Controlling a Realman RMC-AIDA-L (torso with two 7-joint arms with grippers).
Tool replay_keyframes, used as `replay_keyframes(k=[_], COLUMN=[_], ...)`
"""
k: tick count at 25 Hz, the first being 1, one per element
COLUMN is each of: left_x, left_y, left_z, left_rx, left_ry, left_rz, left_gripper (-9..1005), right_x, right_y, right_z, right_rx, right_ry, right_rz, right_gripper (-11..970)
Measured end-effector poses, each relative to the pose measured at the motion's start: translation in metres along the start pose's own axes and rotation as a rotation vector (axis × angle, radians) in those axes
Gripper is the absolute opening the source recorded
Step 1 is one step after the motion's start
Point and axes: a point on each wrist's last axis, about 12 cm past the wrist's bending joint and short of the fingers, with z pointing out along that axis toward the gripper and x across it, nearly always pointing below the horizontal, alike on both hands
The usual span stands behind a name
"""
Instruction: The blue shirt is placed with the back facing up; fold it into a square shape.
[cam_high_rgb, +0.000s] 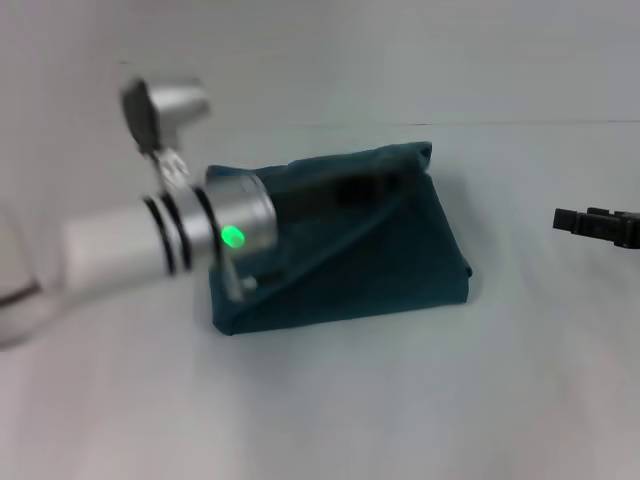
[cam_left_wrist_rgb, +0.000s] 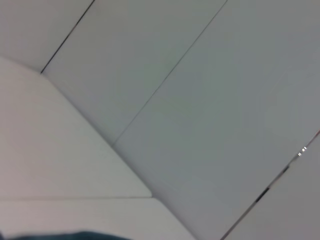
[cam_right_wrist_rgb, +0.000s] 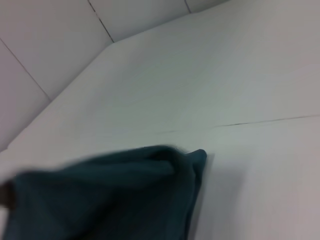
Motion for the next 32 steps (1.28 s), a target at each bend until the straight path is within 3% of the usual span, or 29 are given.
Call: replay_keyframes(k=[6,10,15,20,22,26,28,32], left_x=[0.06,0.074,0.076,0.065,0.062,0.053,0.052,0.049], left_y=[-0.012,-0.025,-0.033,-0.025,-0.022,-0.005,0.0,0.011], left_z=[0.016,0.012,0.007,-0.014,-0.02,-0.061,-0.071,-0.098], left_rx=[-0.026,0.043,0.137,0.171,0.174,0.132,0.111,0.026], left_ry=[-0.046,-0.077,-0.082,-0.122,-0.13,-0.182,-0.193,-0.244], left_rz=[-0.03,-0.012,0.014,0.051,0.065,0.175,0.199,0.228], left_gripper=[73,99,187,276,343,478,709,836], right_x=[-0.004,-0.007,-0.009,-0.016,-0.024,-0.039,-0.045,-0.05], right_y=[-0.001,0.0,0.001,0.003,0.003,0.005,0.009,0.014], right_z=[-0.001,0.001,0.004,0.008,0.011,0.021,0.025,0.03], right_rx=[0.003,-0.002,-0.001,-0.002,0.004,-0.004,-0.018,-0.037], right_ry=[0.003,0.004,0.006,0.0,-0.003,0.012,0.018,0.015], right_rz=[-0.014,-0.021,-0.017,0.05,0.091,0.167,0.177,0.17], right_gripper=[745,745,745,745,745,745,745,745])
